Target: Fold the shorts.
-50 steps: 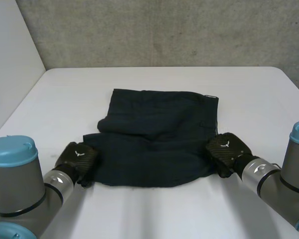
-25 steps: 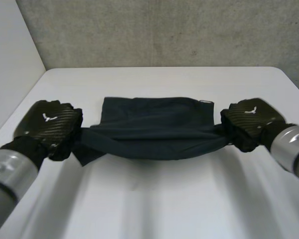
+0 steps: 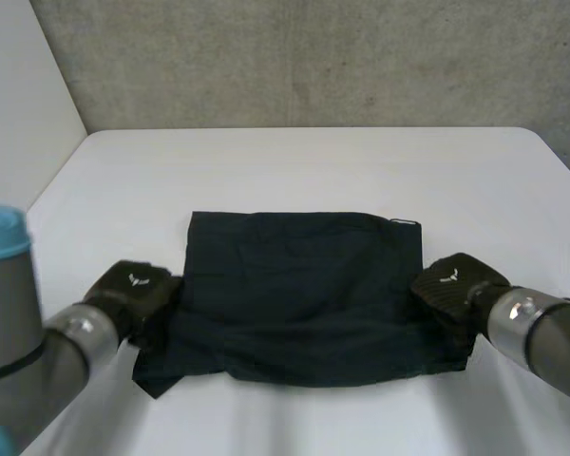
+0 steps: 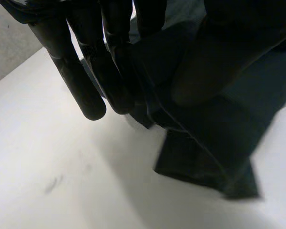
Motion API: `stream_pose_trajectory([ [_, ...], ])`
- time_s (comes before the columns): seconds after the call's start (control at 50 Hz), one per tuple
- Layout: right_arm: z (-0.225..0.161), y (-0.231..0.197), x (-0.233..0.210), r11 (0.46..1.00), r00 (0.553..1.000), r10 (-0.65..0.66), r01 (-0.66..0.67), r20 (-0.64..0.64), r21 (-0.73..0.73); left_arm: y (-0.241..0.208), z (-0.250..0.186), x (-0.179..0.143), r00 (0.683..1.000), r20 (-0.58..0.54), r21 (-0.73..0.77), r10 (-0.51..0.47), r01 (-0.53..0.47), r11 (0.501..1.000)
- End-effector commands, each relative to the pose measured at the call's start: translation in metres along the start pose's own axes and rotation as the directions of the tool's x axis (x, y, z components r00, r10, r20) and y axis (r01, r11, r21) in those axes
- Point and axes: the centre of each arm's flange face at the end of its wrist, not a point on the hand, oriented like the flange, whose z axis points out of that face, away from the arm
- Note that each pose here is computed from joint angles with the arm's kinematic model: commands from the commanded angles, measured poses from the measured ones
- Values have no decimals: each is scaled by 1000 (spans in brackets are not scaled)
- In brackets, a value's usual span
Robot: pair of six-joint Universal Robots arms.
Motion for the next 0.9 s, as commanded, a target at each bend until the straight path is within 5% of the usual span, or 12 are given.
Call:
stream_pose_trajectory([
  [0.02, 39, -15, 9, 999, 997, -37, 37, -72, 3, -38, 60, -24, 995, 98, 85, -6, -3, 996],
  [0.18, 66, -29, 24, 998, 993, -30, 35, -113, 43, -66, 95, -30, 988, 155, 112, 3, -20, 993],
  [0.32, 71, -103, 79, 940, 945, 35, 80, -327, 331, -148, 100, -60, 965, 257, 374, -54, -47, 926],
  [0.42, 19, -189, 135, 703, 837, 266, 170, -478, 691, -232, 57, -96, 916, 360, 650, -177, -110, 752],
  [0.44, -8, -209, 150, 601, 801, 344, 212, -489, 770, -254, 39, -106, 890, 387, 724, -240, -132, 677],
  [0.52, -45, -230, 159, 460, 771, 431, 259, -469, 849, -279, 0, -116, 845, 410, 814, -345, -168, 555],
  [0.62, -29, -213, 147, 545, 804, 392, 189, -447, 817, -265, -7, -106, 856, 400, 801, -328, -154, 578],
  [0.78, 25, -148, 102, 746, 887, 291, 24, -359, 665, -177, 45, -69, 912, 362, 599, -195, -67, 798],
  [0.9, 70, -87, 60, 868, 939, 202, -41, -276, 495, -109, 71, -35, 953, 282, 431, -112, -21, 902],
])
